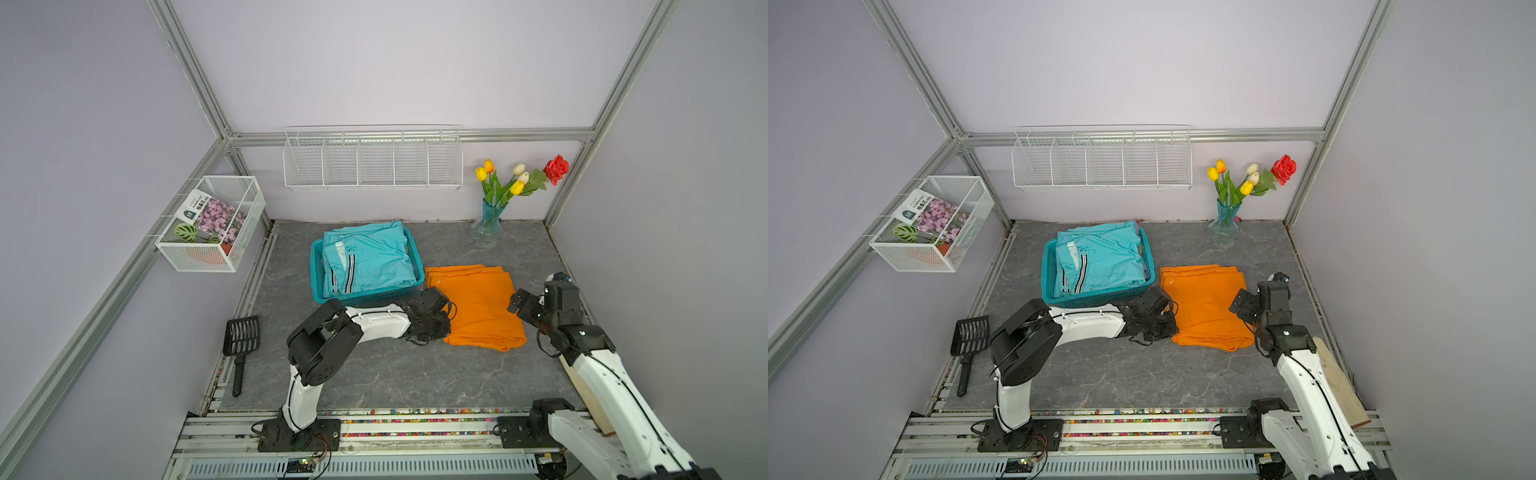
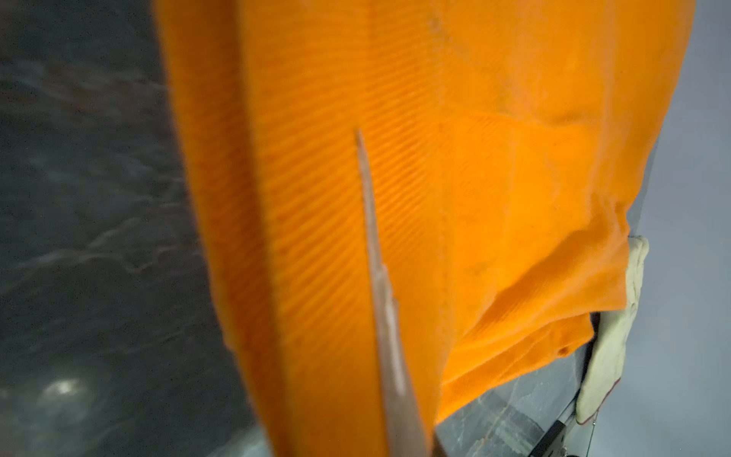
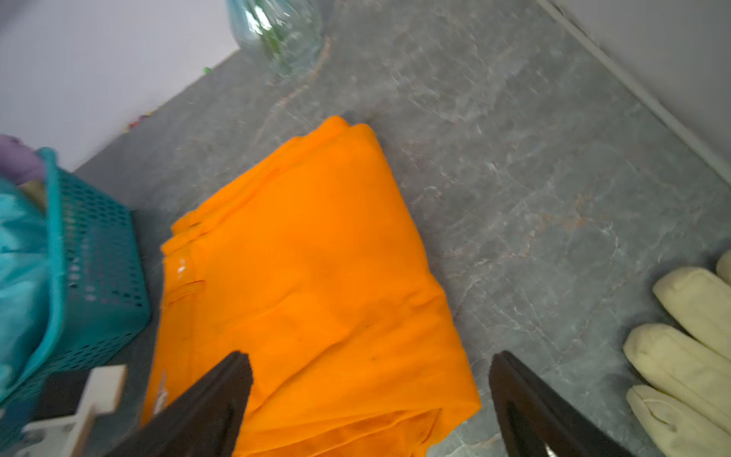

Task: Put the folded long pants in the basket
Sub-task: Move the long pant to the center of the board, then pick up the long pant at the center of the board.

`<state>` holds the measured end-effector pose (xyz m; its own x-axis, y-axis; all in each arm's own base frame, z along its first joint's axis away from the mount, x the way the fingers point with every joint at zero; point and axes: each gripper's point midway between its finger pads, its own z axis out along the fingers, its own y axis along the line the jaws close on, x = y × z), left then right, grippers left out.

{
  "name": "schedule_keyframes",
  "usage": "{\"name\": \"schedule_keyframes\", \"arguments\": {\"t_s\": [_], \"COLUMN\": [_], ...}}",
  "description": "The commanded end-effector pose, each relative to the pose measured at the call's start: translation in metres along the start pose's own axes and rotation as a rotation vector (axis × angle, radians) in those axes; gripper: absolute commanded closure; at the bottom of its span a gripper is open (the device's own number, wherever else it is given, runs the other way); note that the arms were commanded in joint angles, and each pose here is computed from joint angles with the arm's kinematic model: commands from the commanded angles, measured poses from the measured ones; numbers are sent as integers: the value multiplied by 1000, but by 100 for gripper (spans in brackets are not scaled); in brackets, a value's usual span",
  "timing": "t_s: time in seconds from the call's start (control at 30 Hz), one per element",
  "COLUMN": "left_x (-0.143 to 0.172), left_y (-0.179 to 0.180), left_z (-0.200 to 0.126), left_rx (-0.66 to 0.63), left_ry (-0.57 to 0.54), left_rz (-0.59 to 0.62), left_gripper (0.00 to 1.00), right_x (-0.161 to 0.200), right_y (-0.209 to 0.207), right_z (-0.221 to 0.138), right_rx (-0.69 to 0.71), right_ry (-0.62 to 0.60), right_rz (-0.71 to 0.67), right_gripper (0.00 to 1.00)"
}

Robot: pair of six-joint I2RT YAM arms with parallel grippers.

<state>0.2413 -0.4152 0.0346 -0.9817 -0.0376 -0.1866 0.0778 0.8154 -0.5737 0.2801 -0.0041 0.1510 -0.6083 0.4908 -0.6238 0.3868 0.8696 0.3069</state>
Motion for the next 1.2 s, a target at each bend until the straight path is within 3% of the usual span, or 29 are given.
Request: {"name": "schedule_keyframes", "arguments": {"t_s": [0.0,0.43,0.5,0.67,0.83,0.93,1.07,1.17], "left_x": [-5,-11,-10,-13,-15,-18,-27,-46], "left_y": [27,50,49,49,43,41,29,4], "left_z": [-9,3,1,-1,-2,-2,-12,-39], "left_rx": [-88,-115,-112,-122,-116,-115,-118,-123], "left_ry": [-25,18,16,10,15,13,2,-43], "left_rz": [-23,-48,-47,-40,-26,-24,-4,31], "left_gripper": [100,100,100,100,100,100,100,100], "right_x": [1,34,36,39,36,31,13,-3], "right_y": [7,10,12,17,19,18,30,39], "right_z": [18,97,103,119,124,123,109,89], "right_rx": [-70,-49,-62,-85,-91,-83,-138,-174], "right_ry": [52,341,357,388,384,361,292,232], "right_rz": [54,57,63,76,74,72,62,50], "right_gripper": [2,3,12,52,79,100,100,100]}}
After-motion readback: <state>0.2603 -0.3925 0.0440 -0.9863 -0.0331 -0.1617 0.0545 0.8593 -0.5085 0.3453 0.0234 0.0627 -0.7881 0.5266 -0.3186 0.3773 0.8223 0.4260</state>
